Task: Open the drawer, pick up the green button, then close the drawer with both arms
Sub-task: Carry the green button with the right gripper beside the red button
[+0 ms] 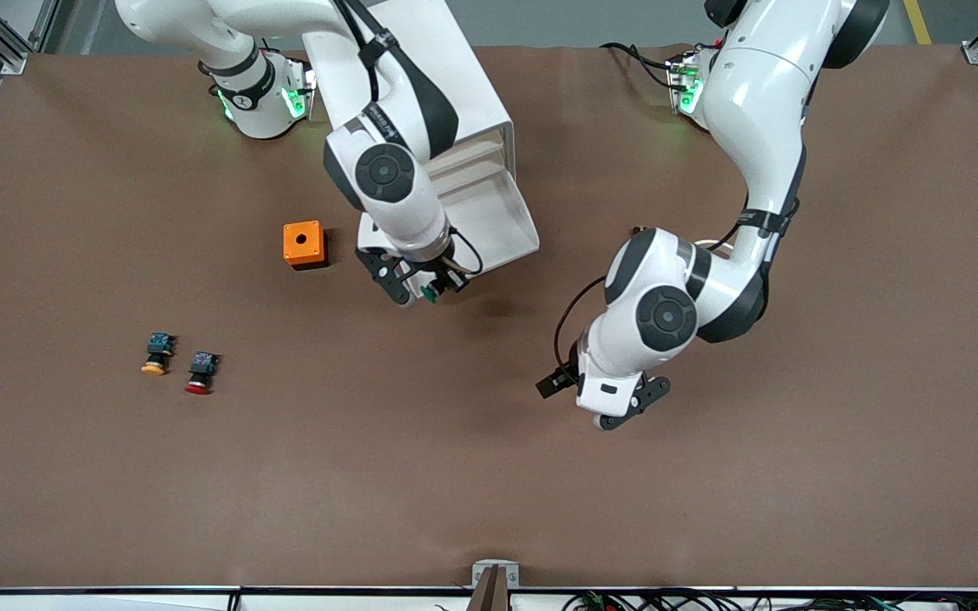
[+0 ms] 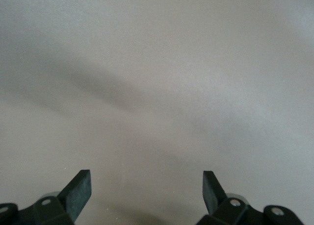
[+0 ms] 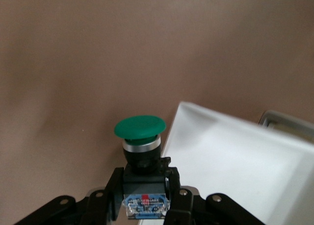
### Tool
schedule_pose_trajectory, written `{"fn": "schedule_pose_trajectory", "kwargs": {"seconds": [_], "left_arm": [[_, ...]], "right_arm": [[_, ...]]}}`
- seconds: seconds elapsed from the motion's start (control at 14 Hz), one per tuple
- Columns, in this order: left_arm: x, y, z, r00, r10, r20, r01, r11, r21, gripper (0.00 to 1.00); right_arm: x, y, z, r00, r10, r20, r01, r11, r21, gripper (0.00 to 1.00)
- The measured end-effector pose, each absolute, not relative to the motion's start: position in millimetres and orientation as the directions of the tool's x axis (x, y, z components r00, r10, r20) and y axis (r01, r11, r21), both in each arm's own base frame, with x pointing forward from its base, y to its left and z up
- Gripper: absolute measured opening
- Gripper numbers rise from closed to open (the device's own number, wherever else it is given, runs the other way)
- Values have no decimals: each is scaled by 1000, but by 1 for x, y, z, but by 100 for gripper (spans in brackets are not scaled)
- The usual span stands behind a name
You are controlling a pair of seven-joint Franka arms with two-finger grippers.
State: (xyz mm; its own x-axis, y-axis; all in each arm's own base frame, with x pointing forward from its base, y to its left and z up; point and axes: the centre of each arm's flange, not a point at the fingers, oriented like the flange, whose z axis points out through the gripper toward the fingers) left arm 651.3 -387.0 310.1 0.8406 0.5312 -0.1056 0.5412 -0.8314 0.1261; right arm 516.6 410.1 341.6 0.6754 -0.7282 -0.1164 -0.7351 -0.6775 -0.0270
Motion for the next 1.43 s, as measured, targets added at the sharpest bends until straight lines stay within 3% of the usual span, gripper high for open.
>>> {"fn": "schedule_pose_trajectory", "kwargs": {"seconds": [0.72,1.43], "left_arm": [[572,-469,268,855,502,-125,509,-860,24,100],[503,-522,243,882,439,-170,441,-897,-25,100]], "right_arm": [[624,194,343,892,-438,-109,-446,-893,-64,41],[655,43,259,977,-171,-126,-181,-981,-76,41]]}}
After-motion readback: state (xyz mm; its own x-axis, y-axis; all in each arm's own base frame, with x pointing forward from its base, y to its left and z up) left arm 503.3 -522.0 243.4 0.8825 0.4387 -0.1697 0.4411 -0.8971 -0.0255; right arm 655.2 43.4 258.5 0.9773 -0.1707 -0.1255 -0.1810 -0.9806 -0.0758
